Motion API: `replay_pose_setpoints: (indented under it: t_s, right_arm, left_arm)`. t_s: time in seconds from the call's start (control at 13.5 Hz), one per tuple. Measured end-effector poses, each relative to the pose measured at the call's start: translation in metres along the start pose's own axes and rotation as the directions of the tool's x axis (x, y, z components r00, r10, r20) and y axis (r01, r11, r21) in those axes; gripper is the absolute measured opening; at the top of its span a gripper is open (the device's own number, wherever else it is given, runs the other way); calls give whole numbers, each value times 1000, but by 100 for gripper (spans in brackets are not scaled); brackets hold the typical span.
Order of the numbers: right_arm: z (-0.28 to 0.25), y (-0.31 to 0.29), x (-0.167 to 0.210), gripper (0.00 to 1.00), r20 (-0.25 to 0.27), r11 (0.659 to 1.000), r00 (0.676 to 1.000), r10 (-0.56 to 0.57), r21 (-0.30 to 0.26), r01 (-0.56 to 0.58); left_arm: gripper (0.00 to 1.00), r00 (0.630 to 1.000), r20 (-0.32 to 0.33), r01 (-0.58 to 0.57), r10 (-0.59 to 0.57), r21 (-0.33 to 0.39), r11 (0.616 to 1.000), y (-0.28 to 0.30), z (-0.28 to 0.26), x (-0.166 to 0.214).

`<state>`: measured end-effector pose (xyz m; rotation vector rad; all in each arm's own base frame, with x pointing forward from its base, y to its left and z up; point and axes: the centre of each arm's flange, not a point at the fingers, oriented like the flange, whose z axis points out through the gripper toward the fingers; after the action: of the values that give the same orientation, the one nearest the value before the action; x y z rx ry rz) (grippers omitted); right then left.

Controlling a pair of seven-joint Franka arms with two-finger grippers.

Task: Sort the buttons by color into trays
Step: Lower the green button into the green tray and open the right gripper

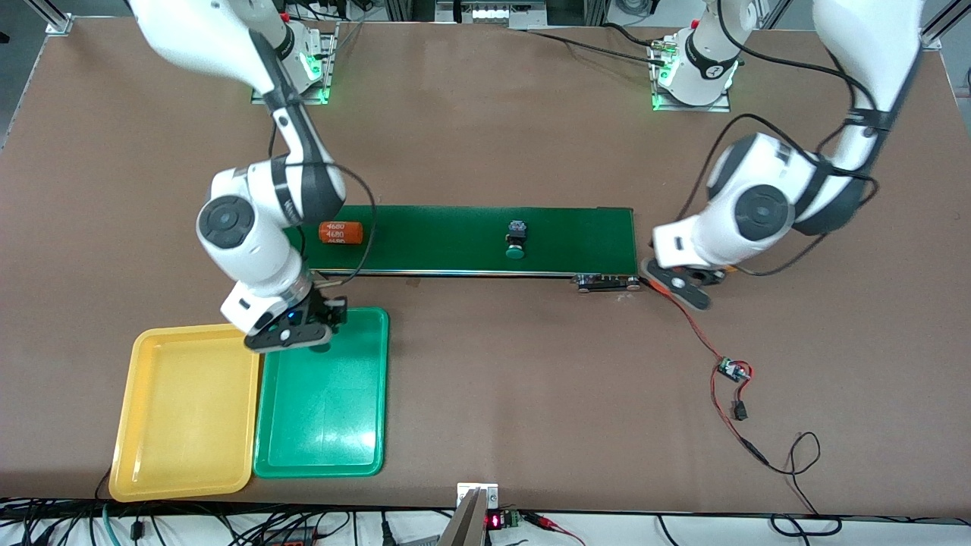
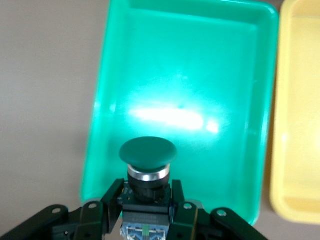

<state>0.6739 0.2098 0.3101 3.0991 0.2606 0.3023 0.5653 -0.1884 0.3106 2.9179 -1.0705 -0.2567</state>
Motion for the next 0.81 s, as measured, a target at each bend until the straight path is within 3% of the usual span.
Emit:
replay_pose_setpoints:
  t_s: [0.22,0.37,0.59,0.81]
  right_arm:
    - [39,34,11,43,-2,996,1000,-30,-79,29]
    - [66,48,13,43,-22,995,999,-24,-100,22]
    - [97,67,10,43,-39,993,999,-11,-118,6]
    - [107,71,7,43,-36,993,999,-9,-122,5]
  left_arm:
    - [48,984,-6,-178,178,-32,983,70,14,23]
    - [48,957,-29,-288,287,-46,956,101,28,34]
    - [48,875,-113,-476,471,-19,879,110,34,45]
    - [48,789,-119,-608,603,-8,794,117,42,45]
